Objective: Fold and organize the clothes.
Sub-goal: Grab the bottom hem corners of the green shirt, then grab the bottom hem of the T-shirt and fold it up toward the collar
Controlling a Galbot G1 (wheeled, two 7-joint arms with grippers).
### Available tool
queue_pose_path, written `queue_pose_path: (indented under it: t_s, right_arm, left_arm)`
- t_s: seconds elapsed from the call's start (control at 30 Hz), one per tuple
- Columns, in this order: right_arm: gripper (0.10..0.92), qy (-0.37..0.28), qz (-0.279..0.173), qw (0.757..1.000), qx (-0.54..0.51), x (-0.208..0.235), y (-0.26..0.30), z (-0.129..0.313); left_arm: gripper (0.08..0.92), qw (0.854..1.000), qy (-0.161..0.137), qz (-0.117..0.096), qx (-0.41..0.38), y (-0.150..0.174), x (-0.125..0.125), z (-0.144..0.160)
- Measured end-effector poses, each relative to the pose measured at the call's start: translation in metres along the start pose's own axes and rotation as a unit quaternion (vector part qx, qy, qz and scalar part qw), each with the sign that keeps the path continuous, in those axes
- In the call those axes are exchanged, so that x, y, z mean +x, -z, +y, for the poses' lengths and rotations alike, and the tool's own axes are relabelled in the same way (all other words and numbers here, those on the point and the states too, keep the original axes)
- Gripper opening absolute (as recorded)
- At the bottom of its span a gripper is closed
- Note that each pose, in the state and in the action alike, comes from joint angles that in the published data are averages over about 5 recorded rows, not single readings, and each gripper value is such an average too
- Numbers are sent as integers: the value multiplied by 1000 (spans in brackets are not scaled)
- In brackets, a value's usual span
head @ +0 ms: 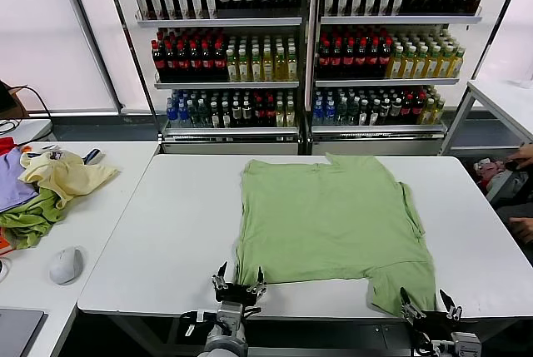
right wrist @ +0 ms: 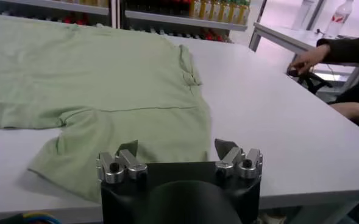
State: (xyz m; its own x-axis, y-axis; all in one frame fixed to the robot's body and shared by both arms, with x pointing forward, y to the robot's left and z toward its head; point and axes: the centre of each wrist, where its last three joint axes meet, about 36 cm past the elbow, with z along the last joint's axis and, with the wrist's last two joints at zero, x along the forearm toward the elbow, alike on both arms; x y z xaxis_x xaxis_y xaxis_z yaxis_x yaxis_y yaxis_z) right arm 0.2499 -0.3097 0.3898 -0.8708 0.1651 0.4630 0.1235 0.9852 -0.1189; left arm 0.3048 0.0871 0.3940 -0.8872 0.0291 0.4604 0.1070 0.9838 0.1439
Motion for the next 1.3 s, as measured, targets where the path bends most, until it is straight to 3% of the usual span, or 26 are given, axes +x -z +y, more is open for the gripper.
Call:
queue_pose_path:
  t_s: [0.43,0.7,0.8,1.03,1.3]
  right_arm:
    - [310,18,12,1000,-19,-3,-2,1]
    - [122,29,7,999,-25,-3,-1,2]
    - [112,33,2,999,-27,-3,0,2]
    - [112,40,-21,999,-28,-2,8,2]
    - [112,46,-68,996,-27,-6,32,-1]
  left_arm:
    - [368,1000,-7,18,-2,-8,0,0]
    - [139,1000,-12,26,4,-10,-5,4]
    - [100,999,-14,29,7,-11,-5,7]
    - [97,999,-21,26,16,-8,-1,12]
    - [97,999,-26,-13,33,8,4,24]
